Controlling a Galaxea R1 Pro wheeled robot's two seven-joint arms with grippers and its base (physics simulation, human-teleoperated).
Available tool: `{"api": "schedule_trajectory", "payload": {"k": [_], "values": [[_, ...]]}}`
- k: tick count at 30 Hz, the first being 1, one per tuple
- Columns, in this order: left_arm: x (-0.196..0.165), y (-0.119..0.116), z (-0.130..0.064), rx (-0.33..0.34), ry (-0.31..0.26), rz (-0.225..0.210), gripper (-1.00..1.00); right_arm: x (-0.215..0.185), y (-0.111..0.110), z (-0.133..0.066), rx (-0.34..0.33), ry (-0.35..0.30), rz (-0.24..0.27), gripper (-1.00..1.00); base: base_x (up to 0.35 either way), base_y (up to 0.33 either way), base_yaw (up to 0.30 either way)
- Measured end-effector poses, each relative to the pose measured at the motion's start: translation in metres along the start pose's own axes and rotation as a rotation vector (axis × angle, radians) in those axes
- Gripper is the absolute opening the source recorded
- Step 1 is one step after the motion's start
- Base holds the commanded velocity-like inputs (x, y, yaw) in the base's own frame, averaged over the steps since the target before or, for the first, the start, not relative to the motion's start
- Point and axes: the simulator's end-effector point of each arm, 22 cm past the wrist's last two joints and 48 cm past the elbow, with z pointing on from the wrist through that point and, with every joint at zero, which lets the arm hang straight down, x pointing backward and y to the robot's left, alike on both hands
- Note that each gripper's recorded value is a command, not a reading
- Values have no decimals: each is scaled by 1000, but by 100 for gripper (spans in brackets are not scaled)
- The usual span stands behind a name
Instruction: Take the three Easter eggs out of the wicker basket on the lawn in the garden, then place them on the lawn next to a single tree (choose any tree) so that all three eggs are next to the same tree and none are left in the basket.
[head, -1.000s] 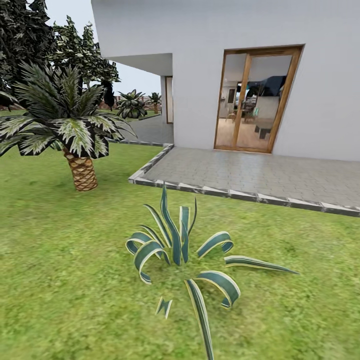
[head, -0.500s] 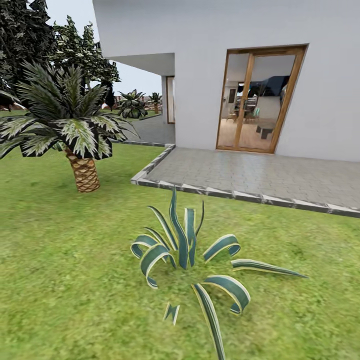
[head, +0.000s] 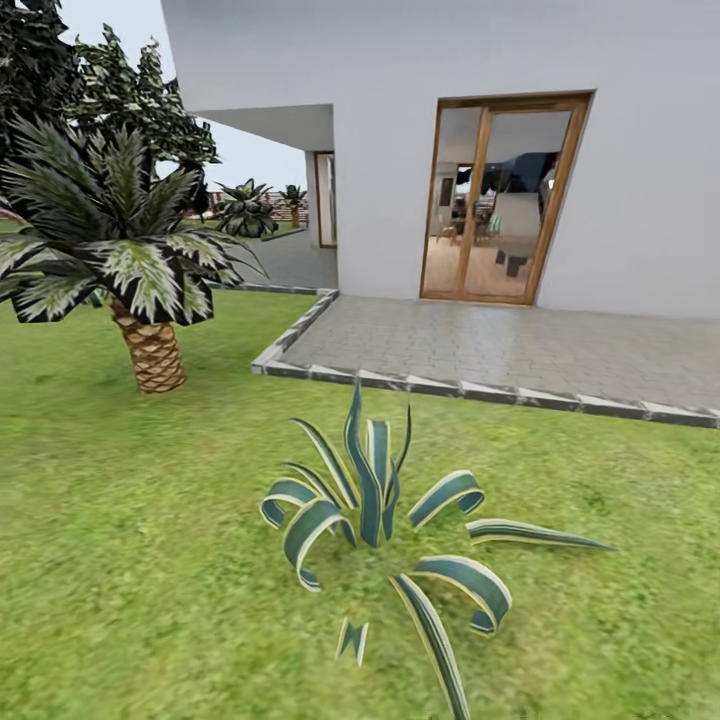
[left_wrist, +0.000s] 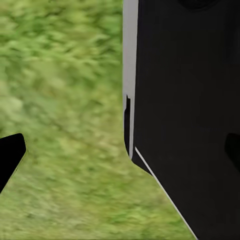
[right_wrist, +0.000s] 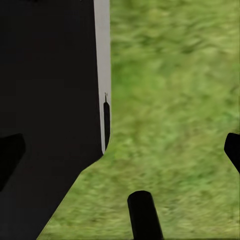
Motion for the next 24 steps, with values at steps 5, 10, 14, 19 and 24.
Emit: {"api": "schedule_trajectory", "payload": {"k": [5,10,14,19,24], "values": [[0,0,0,0,1,0,100,1,0,0,0,2,0,100,2,4,-297],[1,0,0,-1,2,0,100,1,0,0,0,3,0,100,0,11,-212],[1,0,0,1,3,2,100,1,1,0,0,3,-4,100,0,223,-34],[1,0,0,1,3,3,100,1,1,0,0,3,-15,100,0,322,-2],[1,0,0,1,3,2,100,1,1,0,0,3,-16,100,0,327,0]]}}
